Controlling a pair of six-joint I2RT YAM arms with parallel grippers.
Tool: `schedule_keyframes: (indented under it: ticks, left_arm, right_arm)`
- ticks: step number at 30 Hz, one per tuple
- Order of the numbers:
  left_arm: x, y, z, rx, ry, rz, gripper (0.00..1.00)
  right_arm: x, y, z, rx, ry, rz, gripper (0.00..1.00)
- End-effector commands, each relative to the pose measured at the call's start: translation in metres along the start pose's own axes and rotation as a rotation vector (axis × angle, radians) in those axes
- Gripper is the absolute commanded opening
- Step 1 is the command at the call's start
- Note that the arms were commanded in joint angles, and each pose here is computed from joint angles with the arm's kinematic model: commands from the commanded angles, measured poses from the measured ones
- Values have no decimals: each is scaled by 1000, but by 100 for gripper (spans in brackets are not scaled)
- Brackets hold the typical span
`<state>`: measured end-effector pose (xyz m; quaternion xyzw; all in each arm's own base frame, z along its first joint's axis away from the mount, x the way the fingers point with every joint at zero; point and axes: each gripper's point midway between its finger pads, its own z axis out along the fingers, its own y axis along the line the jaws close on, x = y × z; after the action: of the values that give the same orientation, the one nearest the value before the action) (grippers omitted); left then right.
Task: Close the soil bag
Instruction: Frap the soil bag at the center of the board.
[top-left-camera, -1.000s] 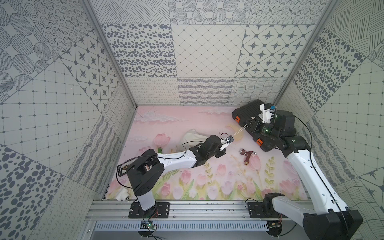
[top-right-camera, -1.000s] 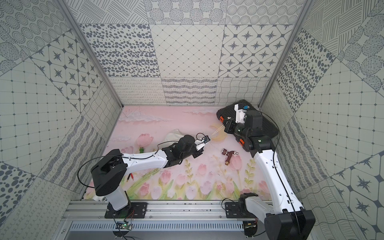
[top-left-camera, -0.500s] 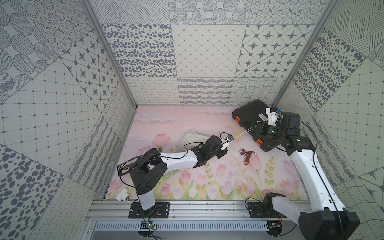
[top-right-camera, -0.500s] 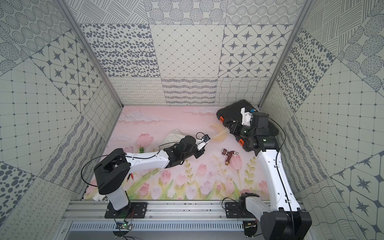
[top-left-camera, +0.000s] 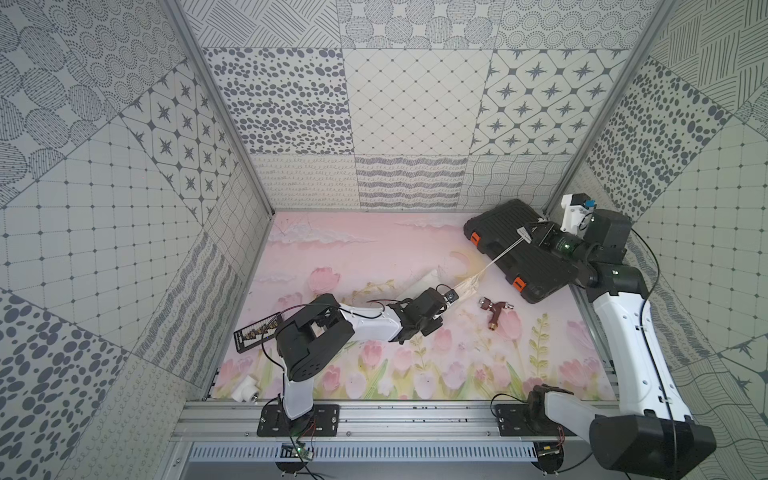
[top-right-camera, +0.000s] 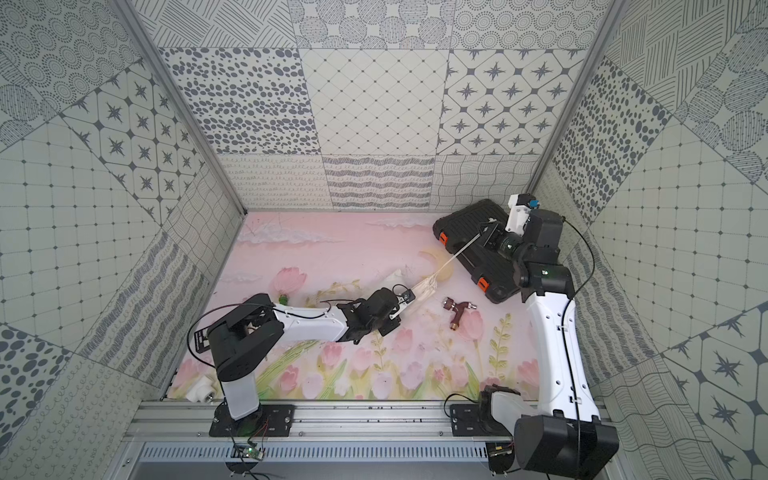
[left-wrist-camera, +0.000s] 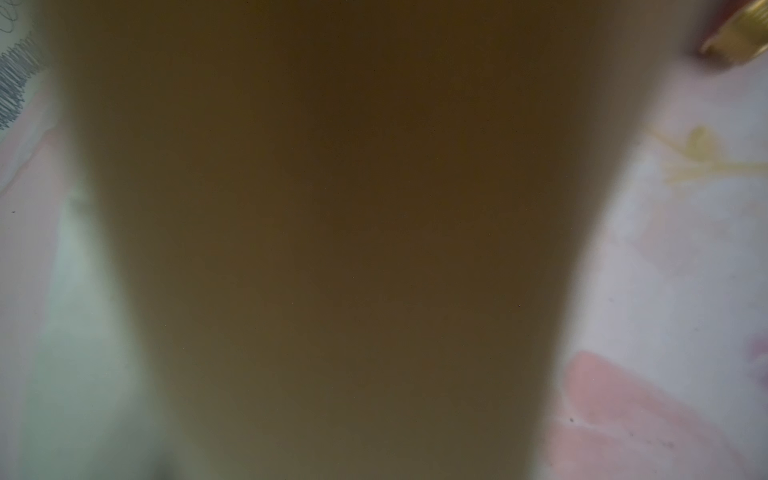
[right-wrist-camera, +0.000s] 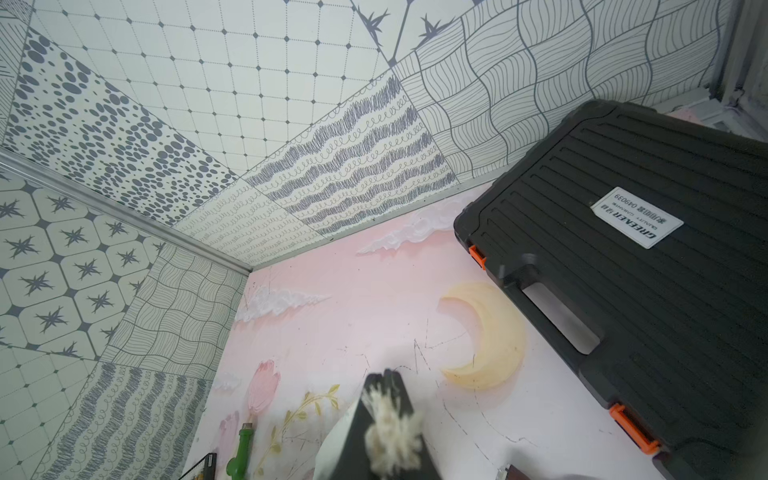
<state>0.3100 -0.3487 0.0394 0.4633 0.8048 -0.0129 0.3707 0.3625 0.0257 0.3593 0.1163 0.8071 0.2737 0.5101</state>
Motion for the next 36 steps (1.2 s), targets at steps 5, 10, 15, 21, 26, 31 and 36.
schedule_keyframes:
  ticks: [5,10,15,21,26,31,36]
  left_arm:
    - [164,77,-77,-214,693,108,0]
    - [148,144,-92,-334,571,-163,0]
    - [153,195,-111,-473,539,-319,0]
    - [139,171,-97,-404,431,-222,13]
    - [71,136,-115,-311,116,-107,36]
    - [-12,106,-171,-135,-254,-109,55]
    - [-74,85,-190,33,-443,-130,57]
  right_arm:
    - [-104,51,-62,-118,-484,-207,0]
    - [-85,44,-52,-135,-431,-193,0]
    - [-53,58,-30,-230,-340,-179,0]
    - [7,85,2,-352,-207,-195,0]
    - [46,95,19,-400,-115,-197,0]
    - [68,89,23,-385,-68,-211,0]
    - [77,86,19,-385,-53,-213,0]
